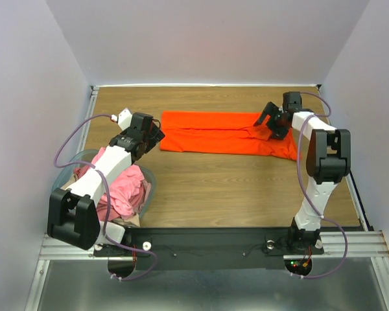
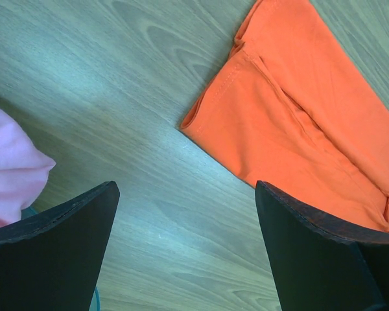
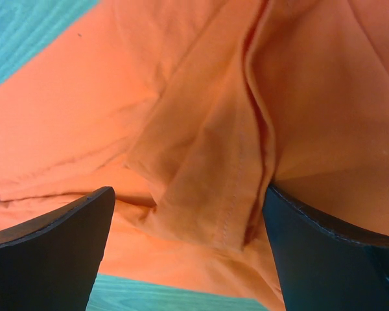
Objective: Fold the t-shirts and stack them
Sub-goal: Fold the tshirt
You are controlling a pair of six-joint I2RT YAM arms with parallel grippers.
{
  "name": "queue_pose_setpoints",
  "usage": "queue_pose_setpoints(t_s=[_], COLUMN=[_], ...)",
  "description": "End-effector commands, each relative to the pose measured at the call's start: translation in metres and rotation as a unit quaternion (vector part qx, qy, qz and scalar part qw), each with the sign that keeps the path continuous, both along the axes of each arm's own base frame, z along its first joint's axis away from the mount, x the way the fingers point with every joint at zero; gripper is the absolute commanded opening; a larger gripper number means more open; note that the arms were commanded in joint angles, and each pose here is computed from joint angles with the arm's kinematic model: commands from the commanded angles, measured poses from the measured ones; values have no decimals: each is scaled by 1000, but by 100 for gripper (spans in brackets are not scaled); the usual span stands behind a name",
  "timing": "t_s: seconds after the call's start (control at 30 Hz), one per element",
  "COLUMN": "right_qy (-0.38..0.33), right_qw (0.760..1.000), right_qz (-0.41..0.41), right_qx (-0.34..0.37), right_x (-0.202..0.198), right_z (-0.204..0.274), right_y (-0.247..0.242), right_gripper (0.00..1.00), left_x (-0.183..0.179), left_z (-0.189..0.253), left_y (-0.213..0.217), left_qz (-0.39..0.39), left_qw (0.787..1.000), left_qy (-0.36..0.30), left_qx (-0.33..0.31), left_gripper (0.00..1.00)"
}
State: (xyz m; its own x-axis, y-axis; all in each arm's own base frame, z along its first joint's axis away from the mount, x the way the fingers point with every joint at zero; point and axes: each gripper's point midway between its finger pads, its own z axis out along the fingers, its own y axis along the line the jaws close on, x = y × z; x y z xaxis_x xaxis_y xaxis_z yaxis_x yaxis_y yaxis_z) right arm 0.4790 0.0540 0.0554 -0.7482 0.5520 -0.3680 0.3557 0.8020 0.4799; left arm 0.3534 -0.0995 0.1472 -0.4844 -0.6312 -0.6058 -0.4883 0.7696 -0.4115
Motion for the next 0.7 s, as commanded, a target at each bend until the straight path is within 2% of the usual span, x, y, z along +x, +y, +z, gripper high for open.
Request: queue_pose_setpoints(t_s=[0.0, 0.2, 0.3, 0.53, 0.67], right_qy=[-42, -51, -50, -101, -126], right_qw=[999, 999, 998, 993, 990], right_qz=[15, 12, 18, -6, -10], right_qx=[5, 13, 33, 58, 55], right_x=[22, 37, 47, 109, 123], right_z=[24, 27, 26, 54, 72], right_y=[12, 14, 32, 47, 51], right_gripper=[100, 100, 100, 100, 100], left_x=[-1, -1, -1, 3, 5], left_z=[7, 4, 2, 6, 5], left_y=[6, 4, 5, 7, 6], left_qz=[7, 6, 8, 15, 13], left_qw=[1000, 1000, 1000, 1000, 1000], left_qy=[-16, -15, -11, -11, -12], left_qx=[2, -1, 2, 8, 8], left_gripper=[98, 98, 98, 98, 98])
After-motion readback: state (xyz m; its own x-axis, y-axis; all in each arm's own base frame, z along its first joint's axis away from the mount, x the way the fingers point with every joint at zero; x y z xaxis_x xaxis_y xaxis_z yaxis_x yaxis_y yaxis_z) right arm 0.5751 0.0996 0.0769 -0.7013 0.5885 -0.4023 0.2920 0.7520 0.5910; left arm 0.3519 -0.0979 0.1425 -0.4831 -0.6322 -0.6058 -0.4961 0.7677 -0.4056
